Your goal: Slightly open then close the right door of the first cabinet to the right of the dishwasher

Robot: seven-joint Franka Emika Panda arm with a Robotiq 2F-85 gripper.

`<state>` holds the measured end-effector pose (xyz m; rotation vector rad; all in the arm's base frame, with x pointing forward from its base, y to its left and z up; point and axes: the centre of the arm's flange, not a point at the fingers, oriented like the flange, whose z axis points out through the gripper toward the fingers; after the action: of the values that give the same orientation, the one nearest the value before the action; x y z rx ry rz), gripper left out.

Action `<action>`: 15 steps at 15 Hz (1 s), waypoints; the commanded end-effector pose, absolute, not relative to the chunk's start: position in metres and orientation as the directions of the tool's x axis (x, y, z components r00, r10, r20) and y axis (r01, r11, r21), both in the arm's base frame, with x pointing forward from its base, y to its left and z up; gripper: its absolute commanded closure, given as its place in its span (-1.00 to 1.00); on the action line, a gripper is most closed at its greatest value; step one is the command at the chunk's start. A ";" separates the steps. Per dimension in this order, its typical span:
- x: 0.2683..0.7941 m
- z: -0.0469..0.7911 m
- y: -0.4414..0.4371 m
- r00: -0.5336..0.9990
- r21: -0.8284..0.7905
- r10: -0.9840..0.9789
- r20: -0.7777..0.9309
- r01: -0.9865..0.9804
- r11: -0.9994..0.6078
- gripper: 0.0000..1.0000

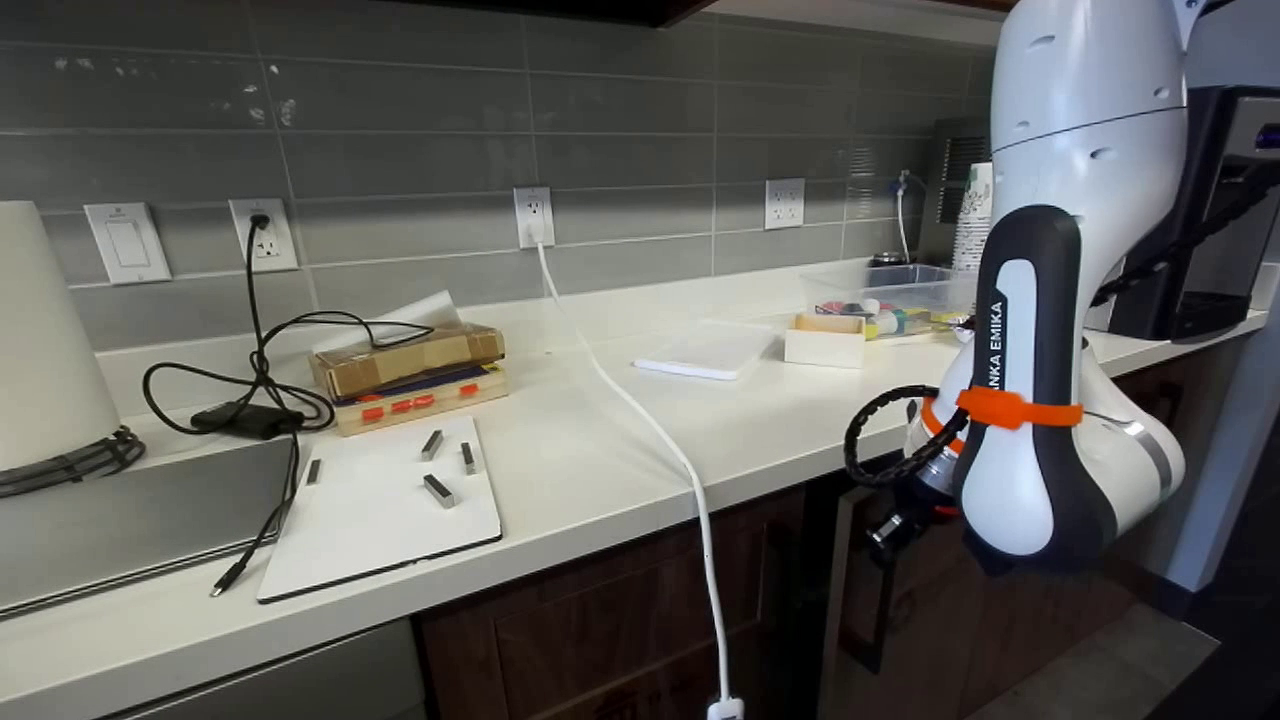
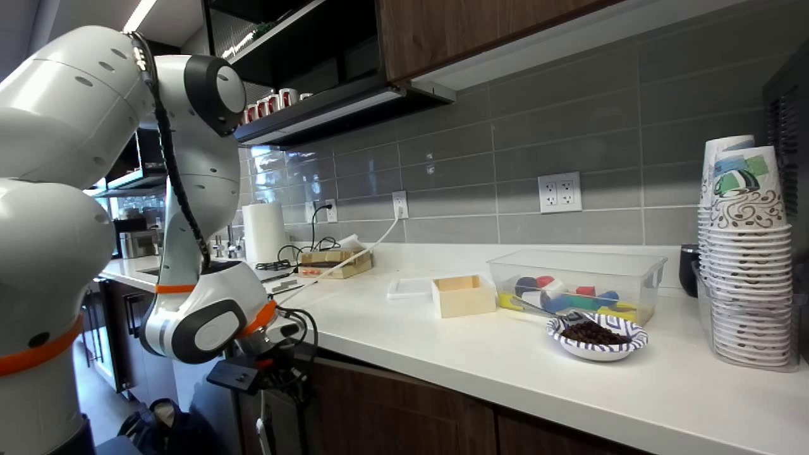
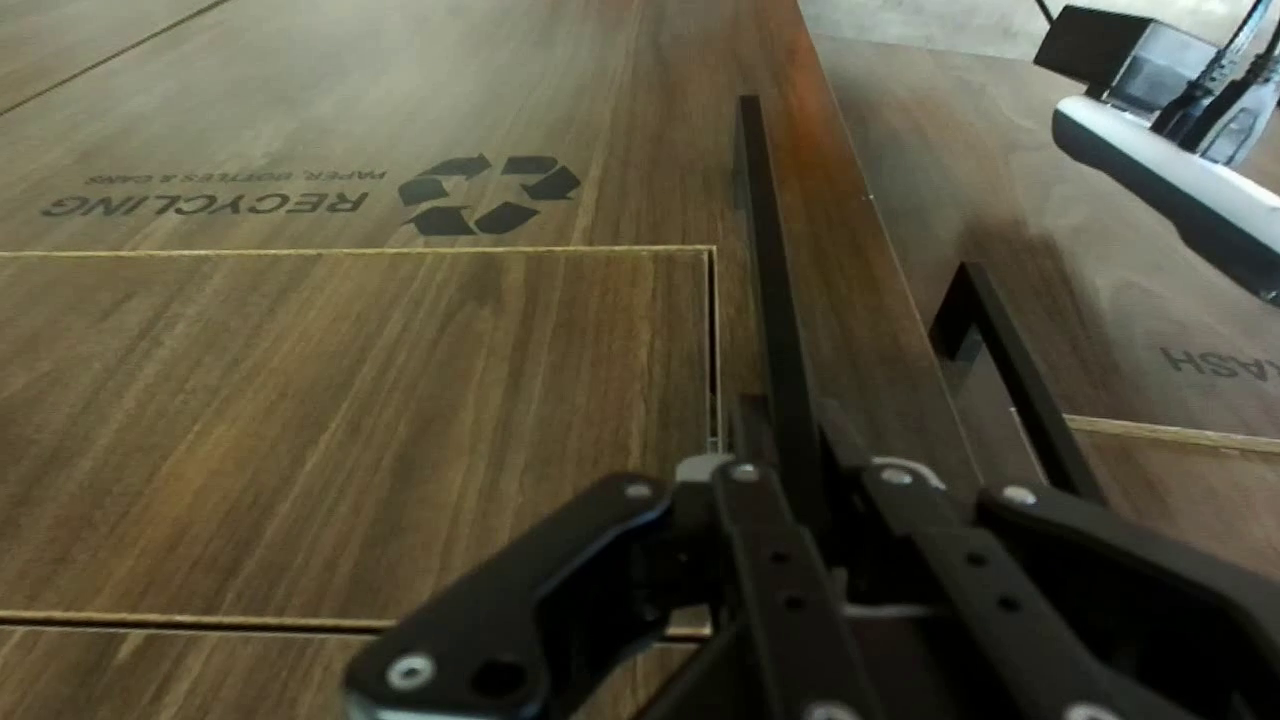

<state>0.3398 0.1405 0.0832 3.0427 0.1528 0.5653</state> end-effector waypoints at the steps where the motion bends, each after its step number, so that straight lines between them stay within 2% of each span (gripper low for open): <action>1: 0.356 0.095 0.130 0.931 0.094 0.097 0.351 0.068 -0.993 0.94; 15: 0.391 0.097 0.132 0.909 0.134 0.072 0.409 0.018 -0.991 0.94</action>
<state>0.3792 0.1505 0.0841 3.0230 0.0381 0.5787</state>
